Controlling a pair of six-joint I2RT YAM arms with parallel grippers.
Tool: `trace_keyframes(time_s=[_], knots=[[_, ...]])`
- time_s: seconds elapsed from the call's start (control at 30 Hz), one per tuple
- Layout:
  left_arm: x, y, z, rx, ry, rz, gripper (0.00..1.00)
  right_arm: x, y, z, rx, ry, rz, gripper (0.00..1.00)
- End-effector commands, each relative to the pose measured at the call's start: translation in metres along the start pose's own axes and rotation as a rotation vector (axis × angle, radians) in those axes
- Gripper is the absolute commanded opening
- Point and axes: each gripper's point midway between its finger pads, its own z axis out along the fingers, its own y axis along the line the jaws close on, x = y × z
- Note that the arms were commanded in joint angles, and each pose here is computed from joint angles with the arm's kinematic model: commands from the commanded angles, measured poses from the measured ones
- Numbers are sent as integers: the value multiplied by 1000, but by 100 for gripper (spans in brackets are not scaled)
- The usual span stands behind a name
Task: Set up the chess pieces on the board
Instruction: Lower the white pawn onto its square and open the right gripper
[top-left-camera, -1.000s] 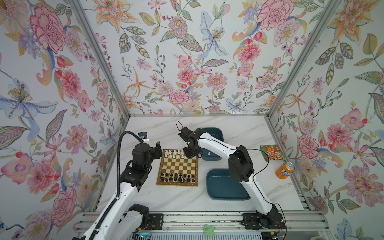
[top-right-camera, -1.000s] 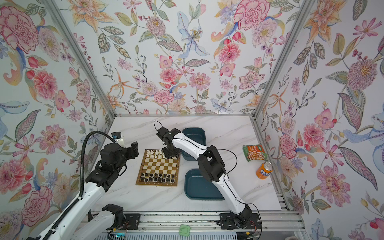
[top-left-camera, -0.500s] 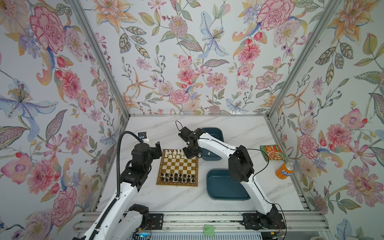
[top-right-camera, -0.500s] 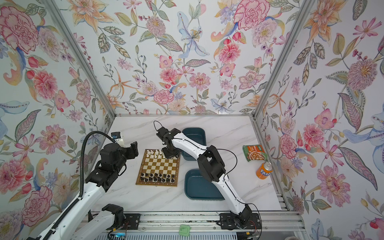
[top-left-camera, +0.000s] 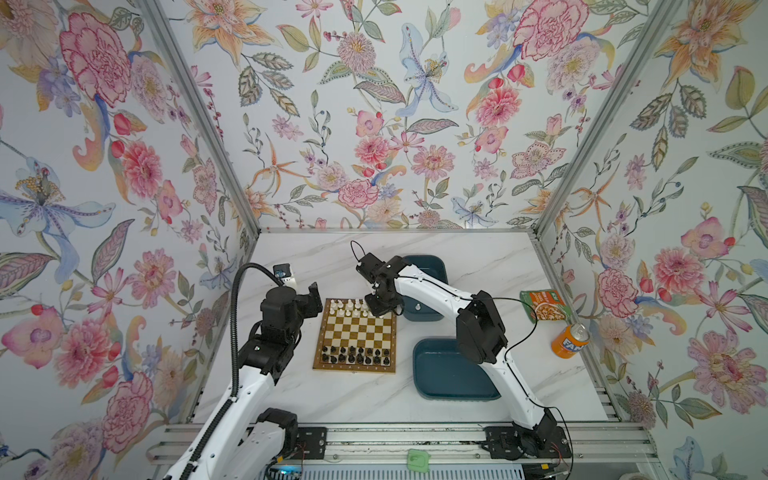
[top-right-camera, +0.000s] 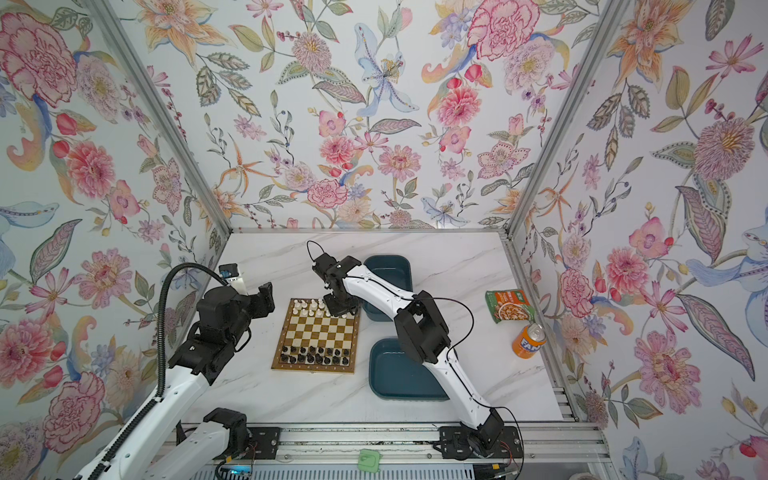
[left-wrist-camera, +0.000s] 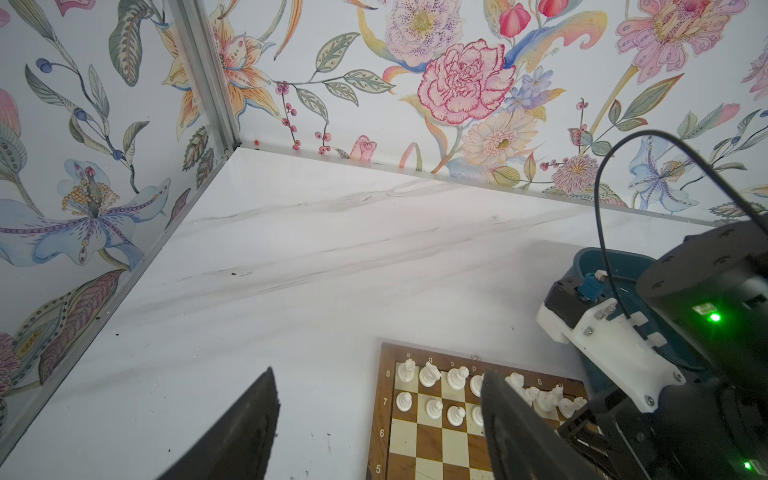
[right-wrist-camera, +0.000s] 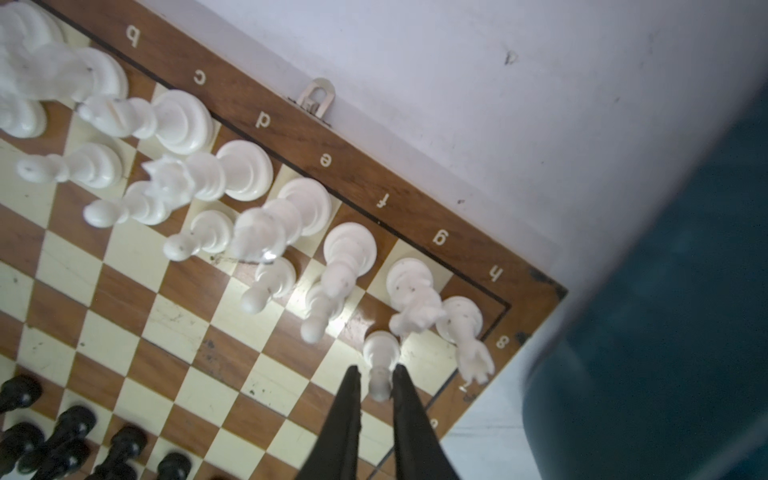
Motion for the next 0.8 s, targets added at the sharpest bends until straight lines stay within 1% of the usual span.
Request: trace_keyframes(time_s=[0.0,0.13,0.33,0.77], knots=[[-4,5,-3,-13,-12,2,78,5,1,7,4,34,12,18],[-5,6,-4,-13,-15,-1,78,7,1,7,6,41,12,17],[-4,6,-4,-13,-14,0,78,9,3,10,9,48,9,12],[-8,10,-6,-21,-17,17,78,3,6,12,3,34,21,10]])
